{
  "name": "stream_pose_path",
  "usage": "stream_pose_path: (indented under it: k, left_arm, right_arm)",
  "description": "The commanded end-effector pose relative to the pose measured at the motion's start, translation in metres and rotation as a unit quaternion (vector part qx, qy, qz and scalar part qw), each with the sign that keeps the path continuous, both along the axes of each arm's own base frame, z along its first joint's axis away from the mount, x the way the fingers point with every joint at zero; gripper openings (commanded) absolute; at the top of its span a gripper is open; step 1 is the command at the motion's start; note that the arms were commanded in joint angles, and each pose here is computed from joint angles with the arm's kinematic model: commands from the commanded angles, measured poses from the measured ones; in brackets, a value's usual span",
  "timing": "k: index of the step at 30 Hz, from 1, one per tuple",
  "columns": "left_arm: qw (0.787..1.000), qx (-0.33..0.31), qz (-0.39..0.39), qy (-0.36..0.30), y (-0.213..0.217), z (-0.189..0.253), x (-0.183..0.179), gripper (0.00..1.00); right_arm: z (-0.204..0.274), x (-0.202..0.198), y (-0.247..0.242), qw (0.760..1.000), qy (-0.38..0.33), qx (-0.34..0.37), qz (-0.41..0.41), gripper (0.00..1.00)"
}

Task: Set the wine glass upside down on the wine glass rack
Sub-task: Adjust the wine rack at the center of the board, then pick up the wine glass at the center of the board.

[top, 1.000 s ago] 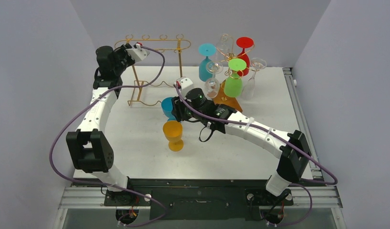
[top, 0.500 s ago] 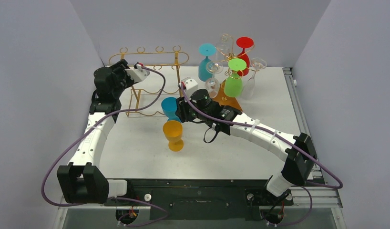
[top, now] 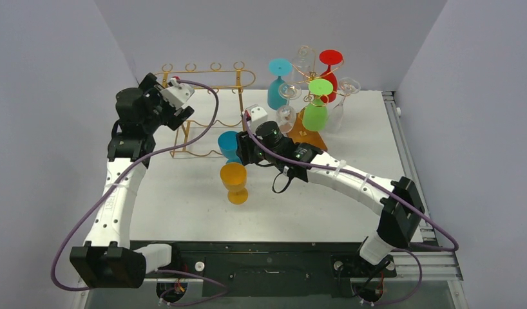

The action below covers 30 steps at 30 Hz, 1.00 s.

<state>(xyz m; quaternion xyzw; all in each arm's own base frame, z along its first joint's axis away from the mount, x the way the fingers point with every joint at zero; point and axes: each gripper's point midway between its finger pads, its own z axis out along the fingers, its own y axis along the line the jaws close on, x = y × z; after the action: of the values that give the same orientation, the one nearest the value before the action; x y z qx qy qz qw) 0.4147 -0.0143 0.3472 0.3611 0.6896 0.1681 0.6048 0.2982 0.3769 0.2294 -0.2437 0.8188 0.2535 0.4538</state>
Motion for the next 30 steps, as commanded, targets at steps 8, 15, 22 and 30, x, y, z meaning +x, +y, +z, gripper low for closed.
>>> stream_pose_path:
  k: [8,15,22,30]
  left_arm:
    - [0.982,-0.180,-0.030,0.046,-0.033,0.060,-0.091,0.96]
    - [0.971,-0.220,-0.050,0.081,-0.046,0.060,-0.125,0.96]
    - [0.967,-0.231,-0.063,0.092,-0.052,0.056,-0.141,0.96]
    - [0.964,-0.233,-0.071,0.103,-0.055,0.052,-0.147,0.96]
  right_arm:
    - [0.003,0.047,0.015,0.994,-0.026,0.034,-0.103,0.51]
    - [0.000,0.062,0.031,0.990,-0.010,0.073,-0.121,0.51]
    - [-0.008,0.076,0.027,0.986,0.005,0.086,-0.146,0.48]
    - [-0.042,0.090,0.027,0.986,0.024,0.022,-0.165,0.46]
